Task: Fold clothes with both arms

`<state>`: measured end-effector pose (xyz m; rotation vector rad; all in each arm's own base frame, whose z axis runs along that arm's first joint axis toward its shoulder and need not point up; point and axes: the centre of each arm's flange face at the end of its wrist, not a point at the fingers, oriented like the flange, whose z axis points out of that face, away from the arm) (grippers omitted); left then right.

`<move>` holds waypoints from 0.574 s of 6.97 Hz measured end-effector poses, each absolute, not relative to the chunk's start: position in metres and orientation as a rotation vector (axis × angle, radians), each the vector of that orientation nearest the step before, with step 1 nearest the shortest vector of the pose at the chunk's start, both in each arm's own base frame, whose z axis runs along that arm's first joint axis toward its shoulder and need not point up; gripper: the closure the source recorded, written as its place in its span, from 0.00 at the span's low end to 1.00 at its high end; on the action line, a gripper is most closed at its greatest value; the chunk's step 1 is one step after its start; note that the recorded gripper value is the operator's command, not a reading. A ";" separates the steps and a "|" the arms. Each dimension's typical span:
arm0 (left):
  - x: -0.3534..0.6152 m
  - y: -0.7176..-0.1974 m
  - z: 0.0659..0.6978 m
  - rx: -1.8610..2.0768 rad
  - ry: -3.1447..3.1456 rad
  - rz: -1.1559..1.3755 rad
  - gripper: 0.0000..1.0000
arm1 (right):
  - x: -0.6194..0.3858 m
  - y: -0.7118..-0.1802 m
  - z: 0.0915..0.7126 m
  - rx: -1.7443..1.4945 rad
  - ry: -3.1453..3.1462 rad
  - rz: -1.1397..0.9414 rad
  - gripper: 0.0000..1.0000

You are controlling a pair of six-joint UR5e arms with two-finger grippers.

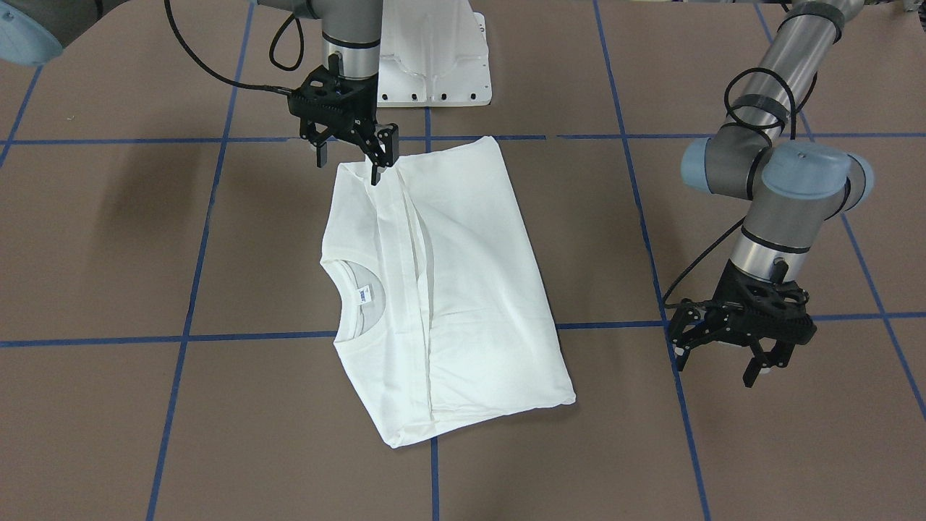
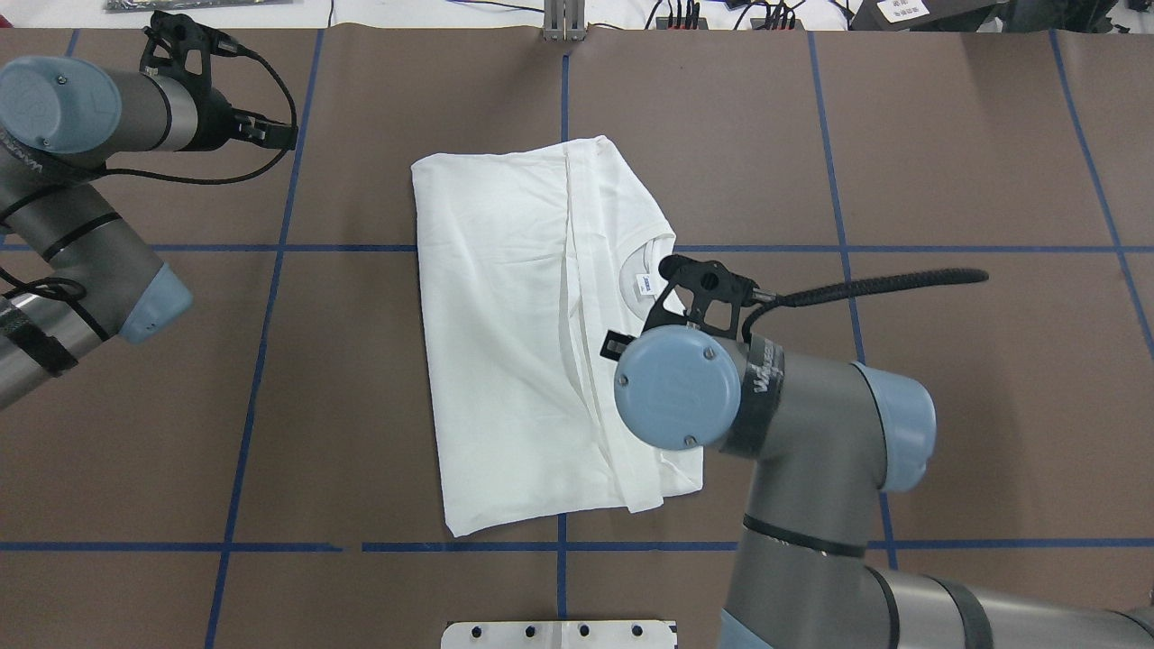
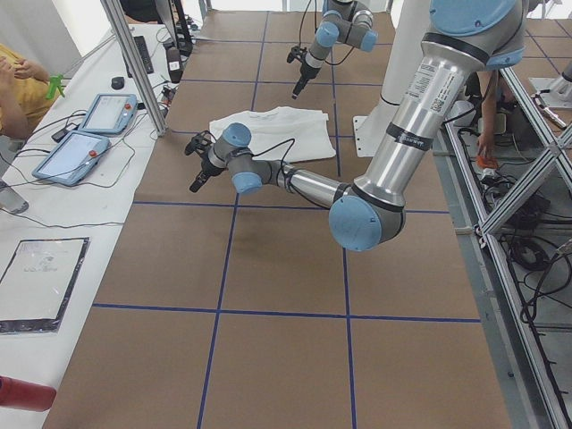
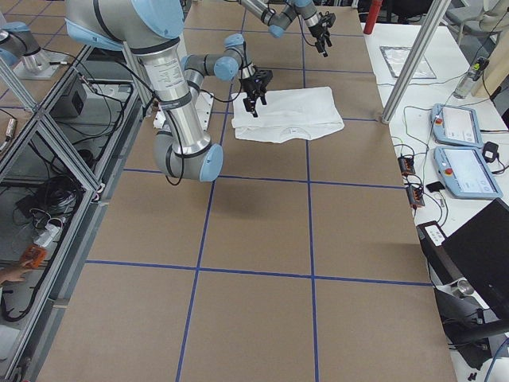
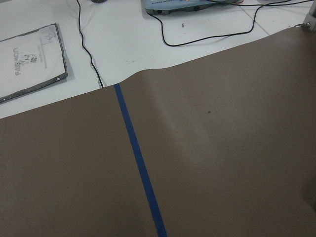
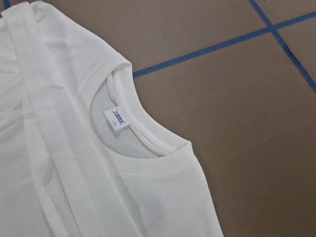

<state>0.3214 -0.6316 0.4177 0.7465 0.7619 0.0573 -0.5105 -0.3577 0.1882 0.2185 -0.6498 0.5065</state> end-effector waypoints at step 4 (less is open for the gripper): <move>0.321 -0.631 0.417 0.747 0.763 0.057 0.00 | -0.608 -0.437 0.152 0.226 -0.557 0.438 0.27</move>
